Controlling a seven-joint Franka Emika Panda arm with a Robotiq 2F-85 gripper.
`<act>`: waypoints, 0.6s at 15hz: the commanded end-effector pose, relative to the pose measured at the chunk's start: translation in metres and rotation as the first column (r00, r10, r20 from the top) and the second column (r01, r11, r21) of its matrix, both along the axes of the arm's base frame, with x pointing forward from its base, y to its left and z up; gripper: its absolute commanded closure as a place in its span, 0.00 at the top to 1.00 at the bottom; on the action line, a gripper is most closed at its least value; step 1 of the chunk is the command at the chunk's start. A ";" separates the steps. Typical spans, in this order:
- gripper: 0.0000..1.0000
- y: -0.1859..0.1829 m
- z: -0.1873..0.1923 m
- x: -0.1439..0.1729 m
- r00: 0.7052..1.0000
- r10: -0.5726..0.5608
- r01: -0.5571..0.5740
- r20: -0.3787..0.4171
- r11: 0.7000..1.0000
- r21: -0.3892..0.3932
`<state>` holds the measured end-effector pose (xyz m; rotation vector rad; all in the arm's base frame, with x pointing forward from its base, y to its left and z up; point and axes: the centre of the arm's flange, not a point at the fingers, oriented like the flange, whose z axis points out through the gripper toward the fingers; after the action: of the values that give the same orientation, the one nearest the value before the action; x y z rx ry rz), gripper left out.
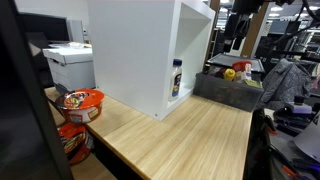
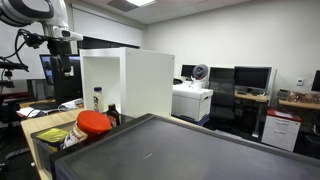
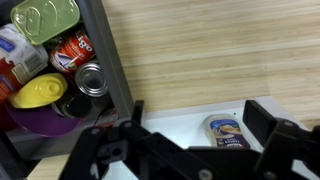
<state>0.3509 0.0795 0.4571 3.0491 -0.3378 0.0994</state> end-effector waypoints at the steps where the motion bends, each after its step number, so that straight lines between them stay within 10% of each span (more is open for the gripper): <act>1: 1.00 -0.003 0.000 -0.003 1.000 -0.006 0.006 -0.008 1.000 0.001; 9: 1.00 0.003 0.007 -0.006 1.000 -0.014 0.015 0.009 1.000 -0.007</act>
<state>0.3428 0.0742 0.4619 3.0493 -0.3576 0.0950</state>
